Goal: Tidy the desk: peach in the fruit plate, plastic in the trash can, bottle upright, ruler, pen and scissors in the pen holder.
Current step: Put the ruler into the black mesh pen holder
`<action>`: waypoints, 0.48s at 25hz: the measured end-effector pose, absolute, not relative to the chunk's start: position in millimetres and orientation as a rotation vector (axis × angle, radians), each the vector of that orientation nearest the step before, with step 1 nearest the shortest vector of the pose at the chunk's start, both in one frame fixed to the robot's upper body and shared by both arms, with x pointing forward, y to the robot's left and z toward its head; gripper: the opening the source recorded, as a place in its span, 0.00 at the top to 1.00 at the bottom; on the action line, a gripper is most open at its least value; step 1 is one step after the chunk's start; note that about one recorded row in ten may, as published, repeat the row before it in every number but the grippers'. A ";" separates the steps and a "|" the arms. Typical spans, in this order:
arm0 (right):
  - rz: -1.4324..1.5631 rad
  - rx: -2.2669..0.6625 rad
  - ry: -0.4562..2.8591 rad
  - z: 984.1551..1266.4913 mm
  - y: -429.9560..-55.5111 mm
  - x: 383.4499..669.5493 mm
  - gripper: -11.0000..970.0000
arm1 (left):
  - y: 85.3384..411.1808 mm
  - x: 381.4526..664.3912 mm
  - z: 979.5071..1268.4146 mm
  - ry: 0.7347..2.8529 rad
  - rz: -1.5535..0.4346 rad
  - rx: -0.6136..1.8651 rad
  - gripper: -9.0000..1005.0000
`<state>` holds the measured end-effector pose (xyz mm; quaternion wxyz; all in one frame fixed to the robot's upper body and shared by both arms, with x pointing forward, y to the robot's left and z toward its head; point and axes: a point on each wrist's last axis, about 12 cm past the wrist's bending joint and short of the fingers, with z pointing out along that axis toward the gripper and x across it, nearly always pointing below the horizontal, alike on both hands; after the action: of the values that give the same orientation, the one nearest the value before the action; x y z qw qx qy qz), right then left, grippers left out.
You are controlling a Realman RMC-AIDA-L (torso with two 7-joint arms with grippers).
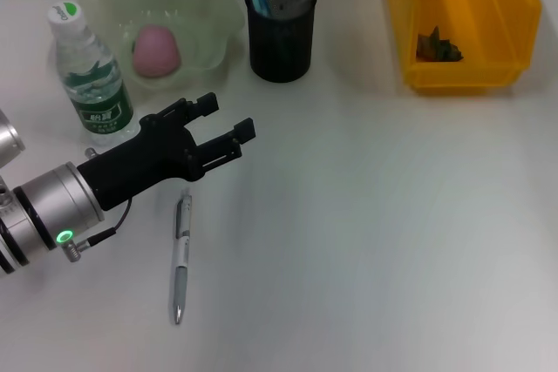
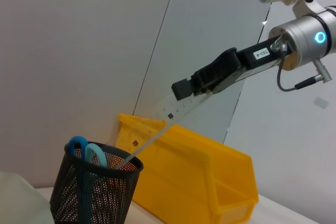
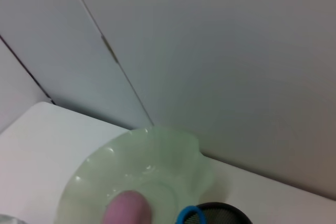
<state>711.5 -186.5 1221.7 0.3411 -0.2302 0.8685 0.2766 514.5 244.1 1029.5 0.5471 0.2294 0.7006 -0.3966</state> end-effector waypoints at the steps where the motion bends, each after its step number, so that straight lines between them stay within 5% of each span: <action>1: 0.710 -0.597 2.265 1221.0 -185.6 711.9 0.93 | 244.0 514.4 1029.4 1.660 -0.941 0.543 0.20; 12: 0.676 -0.621 2.275 1220.3 -178.2 712.0 0.93 | 243.2 513.9 1031.2 1.648 -0.957 0.545 0.20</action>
<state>712.0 -178.2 1220.3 0.3376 -0.2382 0.8730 0.2593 513.9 243.2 1031.2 0.5480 0.2301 0.6955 -0.4038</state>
